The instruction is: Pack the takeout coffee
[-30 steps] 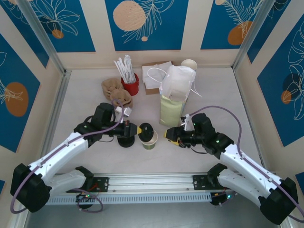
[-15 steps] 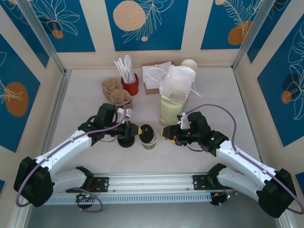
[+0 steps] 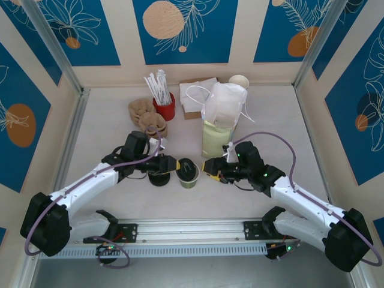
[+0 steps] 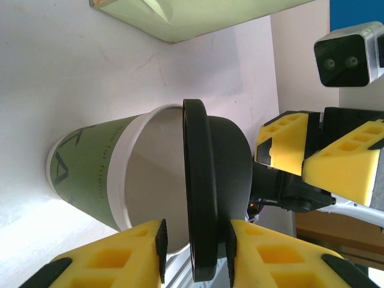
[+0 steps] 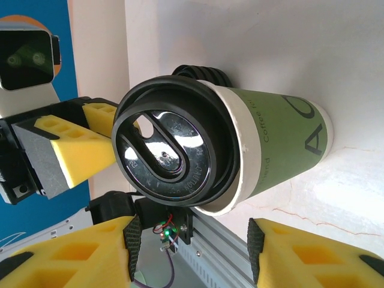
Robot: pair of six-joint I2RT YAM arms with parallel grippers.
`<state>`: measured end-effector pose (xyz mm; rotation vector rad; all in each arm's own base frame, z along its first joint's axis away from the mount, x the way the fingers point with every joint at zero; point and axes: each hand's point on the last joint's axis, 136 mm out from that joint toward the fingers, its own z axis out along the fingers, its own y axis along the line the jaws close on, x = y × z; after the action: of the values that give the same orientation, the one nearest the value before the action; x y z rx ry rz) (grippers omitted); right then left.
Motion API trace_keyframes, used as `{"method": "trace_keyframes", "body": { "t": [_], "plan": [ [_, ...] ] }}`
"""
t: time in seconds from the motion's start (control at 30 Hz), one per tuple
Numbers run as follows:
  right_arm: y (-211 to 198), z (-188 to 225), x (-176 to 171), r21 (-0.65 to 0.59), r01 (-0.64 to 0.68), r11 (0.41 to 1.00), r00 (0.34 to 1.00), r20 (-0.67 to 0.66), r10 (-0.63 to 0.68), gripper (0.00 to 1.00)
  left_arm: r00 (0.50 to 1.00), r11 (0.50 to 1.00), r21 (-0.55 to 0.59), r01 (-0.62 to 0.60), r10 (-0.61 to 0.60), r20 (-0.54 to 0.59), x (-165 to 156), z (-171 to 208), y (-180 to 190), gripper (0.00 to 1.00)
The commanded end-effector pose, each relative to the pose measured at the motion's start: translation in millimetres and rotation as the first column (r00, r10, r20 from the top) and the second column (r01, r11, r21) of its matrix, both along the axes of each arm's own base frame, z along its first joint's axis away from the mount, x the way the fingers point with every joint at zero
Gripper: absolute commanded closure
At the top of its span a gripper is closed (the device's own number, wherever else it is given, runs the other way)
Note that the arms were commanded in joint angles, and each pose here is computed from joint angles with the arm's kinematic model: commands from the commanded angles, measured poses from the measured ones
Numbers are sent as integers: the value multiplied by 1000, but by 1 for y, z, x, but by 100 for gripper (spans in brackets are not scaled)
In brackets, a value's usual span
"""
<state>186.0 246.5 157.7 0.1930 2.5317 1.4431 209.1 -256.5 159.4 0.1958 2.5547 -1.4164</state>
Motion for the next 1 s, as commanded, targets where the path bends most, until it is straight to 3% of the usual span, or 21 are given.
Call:
{"method": "trace_keyframes", "body": {
  "t": [0.0,0.97],
  "plan": [
    [2,-5,0,-2,-4,1000,1000,-7,4,46,1000,1000,-5,-6,6,4,4,-2,2,67],
    [13,-12,2,-36,-18,999,1000,-21,18,46,1000,999,40,-7,8,-23,-2,-26,9,65]
  ]
}}
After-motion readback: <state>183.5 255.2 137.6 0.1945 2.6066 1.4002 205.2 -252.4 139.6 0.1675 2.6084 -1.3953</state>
